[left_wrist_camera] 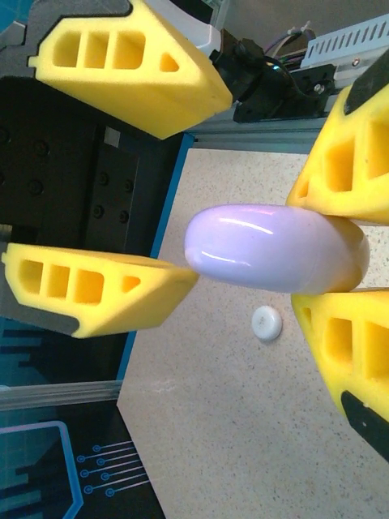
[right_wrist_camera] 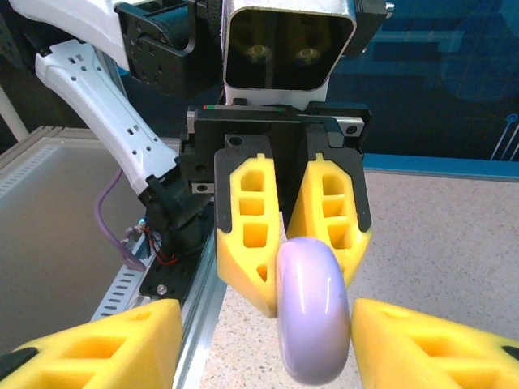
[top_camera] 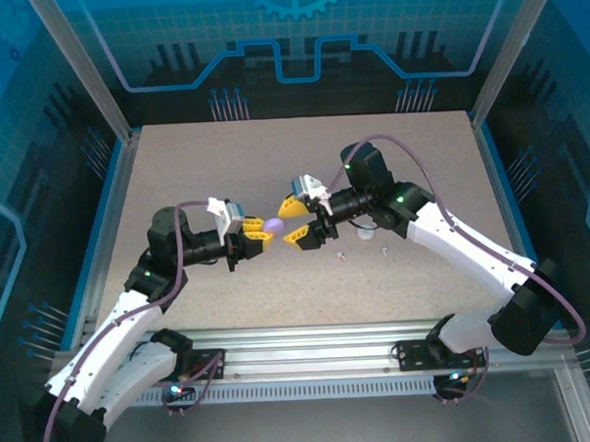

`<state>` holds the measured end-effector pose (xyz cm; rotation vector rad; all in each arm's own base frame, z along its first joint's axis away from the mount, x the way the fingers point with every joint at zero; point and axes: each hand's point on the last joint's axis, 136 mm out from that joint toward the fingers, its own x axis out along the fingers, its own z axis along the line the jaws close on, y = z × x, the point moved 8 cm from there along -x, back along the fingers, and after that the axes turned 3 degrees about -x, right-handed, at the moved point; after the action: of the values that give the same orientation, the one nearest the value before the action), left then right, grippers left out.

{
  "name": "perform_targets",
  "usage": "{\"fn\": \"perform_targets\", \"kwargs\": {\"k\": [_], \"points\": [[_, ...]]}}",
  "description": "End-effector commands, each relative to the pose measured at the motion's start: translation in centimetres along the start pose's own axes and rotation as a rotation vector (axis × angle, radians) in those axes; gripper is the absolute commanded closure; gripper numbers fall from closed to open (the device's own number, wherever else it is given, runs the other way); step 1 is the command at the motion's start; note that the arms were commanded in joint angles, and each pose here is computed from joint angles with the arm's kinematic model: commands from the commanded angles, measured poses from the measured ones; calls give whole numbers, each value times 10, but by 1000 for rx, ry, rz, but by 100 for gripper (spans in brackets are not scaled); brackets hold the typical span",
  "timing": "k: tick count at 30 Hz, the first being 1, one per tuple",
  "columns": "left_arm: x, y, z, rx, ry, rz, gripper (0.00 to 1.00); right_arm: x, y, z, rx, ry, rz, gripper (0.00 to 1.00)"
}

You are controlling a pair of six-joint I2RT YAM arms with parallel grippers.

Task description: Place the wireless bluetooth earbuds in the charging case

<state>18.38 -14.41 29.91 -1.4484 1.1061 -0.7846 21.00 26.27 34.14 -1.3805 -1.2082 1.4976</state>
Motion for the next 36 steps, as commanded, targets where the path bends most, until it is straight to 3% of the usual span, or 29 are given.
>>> {"fn": "perform_targets", "kwargs": {"k": [1,16,31,36], "points": [[-1,-14,-10,49,57,-42,92,3,-3,3,-1,-62,-6,42],[-3,-14,-11,66,57,-54,92,11,-3,-5,13,-122,-9,54],[-3,-13,-12,61,60,-55,92,14,-3,-8,11,-142,-14,80],[-2,-13,-11,57,58,-52,88,15,-2,-9,23,-149,-10,82]]}}
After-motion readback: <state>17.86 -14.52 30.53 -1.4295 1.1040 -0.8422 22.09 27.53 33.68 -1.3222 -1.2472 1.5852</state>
